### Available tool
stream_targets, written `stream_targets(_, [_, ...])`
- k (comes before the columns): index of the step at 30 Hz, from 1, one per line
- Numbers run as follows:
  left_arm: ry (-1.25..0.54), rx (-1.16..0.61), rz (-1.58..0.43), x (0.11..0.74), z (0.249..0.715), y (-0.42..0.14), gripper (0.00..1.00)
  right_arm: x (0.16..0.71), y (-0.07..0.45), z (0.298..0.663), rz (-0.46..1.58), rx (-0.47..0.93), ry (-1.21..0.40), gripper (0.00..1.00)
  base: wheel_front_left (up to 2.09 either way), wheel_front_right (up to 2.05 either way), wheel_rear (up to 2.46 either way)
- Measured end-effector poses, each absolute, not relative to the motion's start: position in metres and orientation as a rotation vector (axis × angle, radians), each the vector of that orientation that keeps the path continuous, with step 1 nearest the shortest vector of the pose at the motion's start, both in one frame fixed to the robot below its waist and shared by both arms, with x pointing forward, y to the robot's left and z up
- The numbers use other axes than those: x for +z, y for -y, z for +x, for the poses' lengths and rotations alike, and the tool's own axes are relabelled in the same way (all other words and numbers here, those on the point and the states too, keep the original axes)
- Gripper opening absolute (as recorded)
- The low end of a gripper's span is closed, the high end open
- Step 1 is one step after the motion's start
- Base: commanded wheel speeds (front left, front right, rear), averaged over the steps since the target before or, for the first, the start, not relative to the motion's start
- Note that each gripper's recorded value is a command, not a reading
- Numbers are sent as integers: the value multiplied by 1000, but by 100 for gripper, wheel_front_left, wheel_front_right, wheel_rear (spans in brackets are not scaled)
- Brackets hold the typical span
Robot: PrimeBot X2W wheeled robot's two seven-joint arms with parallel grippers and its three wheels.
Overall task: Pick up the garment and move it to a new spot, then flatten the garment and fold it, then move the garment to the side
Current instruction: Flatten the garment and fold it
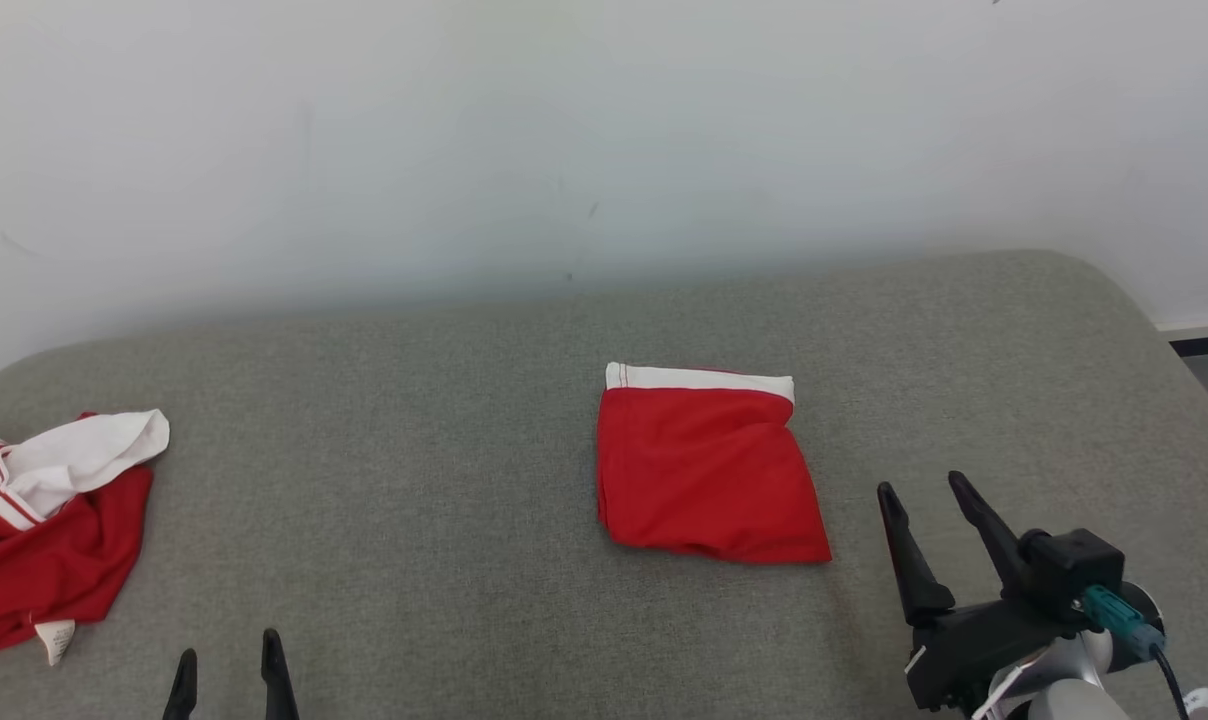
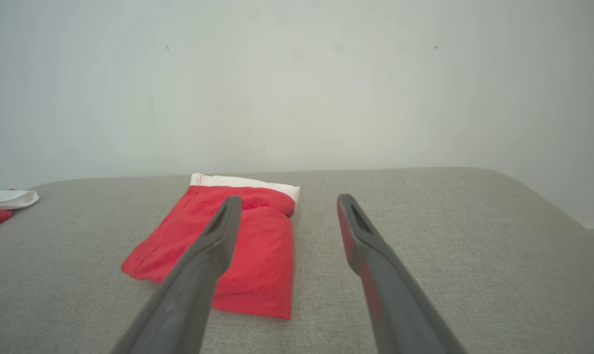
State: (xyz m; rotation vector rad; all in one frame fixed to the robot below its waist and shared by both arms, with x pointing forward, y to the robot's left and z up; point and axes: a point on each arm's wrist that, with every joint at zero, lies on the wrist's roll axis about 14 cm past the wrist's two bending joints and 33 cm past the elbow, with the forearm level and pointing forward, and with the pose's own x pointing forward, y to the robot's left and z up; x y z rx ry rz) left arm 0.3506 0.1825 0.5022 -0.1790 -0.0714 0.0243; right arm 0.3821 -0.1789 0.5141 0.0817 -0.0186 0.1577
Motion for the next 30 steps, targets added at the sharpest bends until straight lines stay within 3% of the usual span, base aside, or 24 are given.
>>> stream_targets(11, [26,4,-149,487,349,-186,100,513,205,360,92,69,41,100,0,0,0])
stream_targets(30, [29,-10,-134,488,353,-188,100,493,205,356,113,65,-10,100,0,0,0])
